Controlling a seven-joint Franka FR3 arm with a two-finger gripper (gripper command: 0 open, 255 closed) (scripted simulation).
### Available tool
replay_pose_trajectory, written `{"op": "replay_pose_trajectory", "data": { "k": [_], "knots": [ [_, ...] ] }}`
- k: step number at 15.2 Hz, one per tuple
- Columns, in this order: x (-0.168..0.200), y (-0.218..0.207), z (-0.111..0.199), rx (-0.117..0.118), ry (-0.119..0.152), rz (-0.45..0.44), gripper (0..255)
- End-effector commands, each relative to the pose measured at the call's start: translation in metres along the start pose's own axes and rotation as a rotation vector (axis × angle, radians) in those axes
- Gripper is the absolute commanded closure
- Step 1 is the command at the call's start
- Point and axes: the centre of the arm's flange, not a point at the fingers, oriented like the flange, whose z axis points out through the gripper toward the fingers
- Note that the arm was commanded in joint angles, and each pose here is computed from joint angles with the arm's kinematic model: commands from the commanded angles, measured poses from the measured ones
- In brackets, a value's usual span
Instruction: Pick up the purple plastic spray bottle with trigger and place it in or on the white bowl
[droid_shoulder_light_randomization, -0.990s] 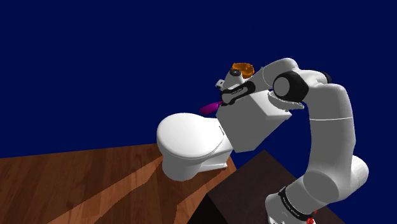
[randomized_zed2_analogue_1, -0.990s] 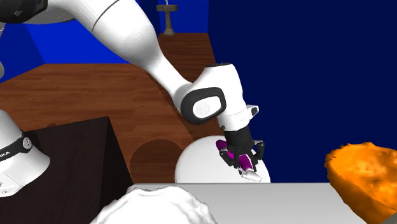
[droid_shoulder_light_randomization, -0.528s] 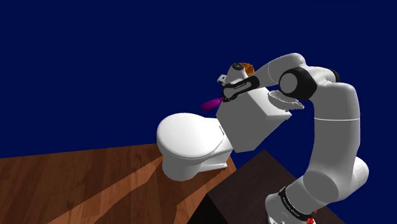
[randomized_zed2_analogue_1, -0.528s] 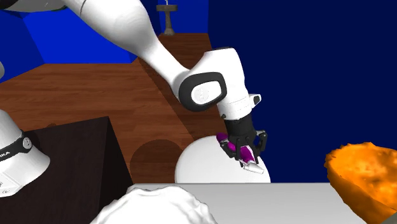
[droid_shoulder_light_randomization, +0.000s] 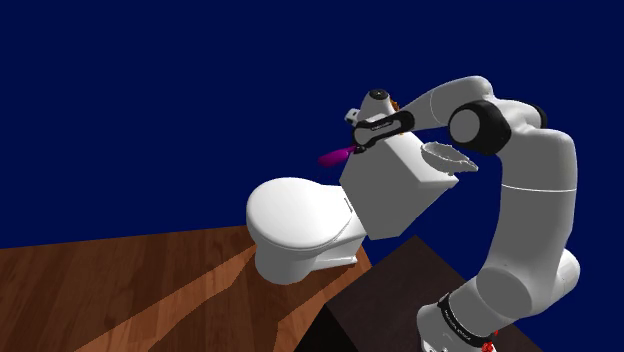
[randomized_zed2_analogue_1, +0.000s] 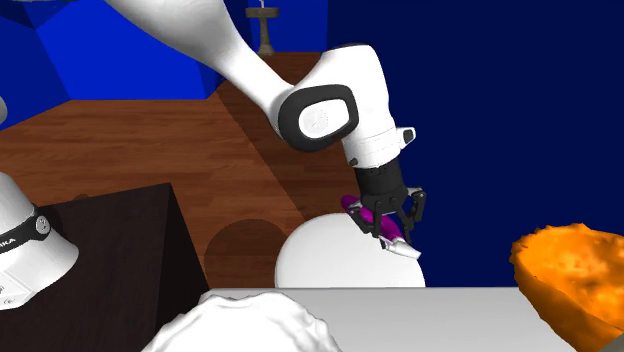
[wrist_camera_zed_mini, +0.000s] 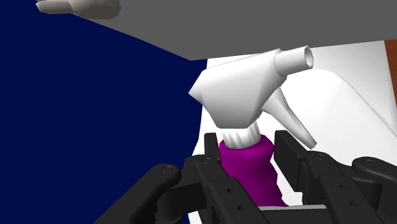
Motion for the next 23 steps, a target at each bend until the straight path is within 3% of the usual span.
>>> {"op": "replay_pose_trajectory", "data": {
  "k": [1, 23],
  "knots": [
    [-0.002, 0.004, -0.011, 0.000, 0.000, 0.000, 255],
    [-0.026, 0.041, -0.118, 0.000, 0.000, 0.000, 255]
  ]
}}
